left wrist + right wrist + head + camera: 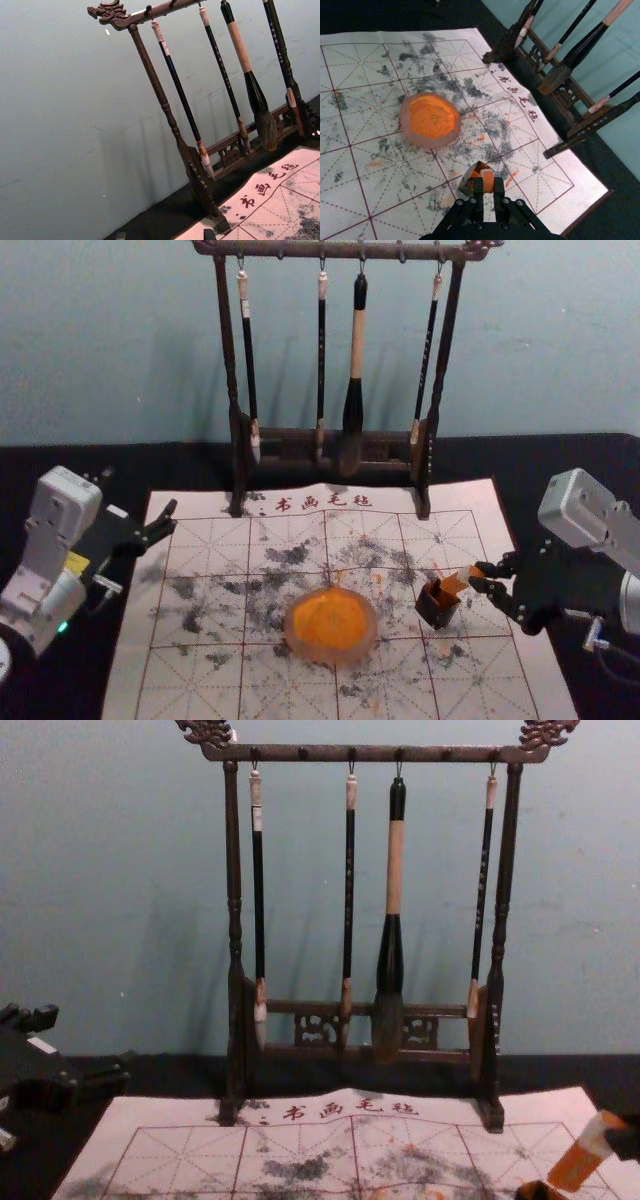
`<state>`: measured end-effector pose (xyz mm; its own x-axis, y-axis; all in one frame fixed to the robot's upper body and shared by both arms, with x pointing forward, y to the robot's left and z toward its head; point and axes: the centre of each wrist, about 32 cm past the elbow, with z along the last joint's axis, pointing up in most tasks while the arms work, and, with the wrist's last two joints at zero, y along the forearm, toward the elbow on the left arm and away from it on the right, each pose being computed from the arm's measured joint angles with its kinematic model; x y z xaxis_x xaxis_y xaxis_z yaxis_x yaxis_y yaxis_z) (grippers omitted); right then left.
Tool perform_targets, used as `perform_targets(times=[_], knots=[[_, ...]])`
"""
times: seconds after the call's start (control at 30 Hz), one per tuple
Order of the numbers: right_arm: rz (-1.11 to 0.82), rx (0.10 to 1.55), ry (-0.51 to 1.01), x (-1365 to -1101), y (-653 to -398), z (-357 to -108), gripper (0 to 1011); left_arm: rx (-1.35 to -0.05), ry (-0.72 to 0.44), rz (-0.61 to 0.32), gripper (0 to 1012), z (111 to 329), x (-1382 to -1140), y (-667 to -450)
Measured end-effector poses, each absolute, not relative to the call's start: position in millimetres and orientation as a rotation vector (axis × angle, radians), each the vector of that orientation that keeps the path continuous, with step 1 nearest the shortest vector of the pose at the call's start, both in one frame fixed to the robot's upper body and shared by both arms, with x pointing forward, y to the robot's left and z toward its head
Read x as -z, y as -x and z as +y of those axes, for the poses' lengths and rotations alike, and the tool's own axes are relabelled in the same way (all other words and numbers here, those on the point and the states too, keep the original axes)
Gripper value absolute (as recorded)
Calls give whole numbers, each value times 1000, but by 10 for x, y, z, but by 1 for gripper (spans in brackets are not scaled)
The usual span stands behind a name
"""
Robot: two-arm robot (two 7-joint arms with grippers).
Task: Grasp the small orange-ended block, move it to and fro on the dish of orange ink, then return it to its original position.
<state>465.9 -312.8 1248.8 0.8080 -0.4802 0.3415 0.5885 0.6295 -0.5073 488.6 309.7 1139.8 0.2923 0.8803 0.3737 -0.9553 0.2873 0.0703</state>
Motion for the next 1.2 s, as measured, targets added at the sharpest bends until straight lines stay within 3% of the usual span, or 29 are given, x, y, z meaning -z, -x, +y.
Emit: perform_targets(times=[1.2], knots=[[-125,596,686,-12323,-4845,-3011,90,-1248,-304,-285,1001,3097,-11398,-4886]])
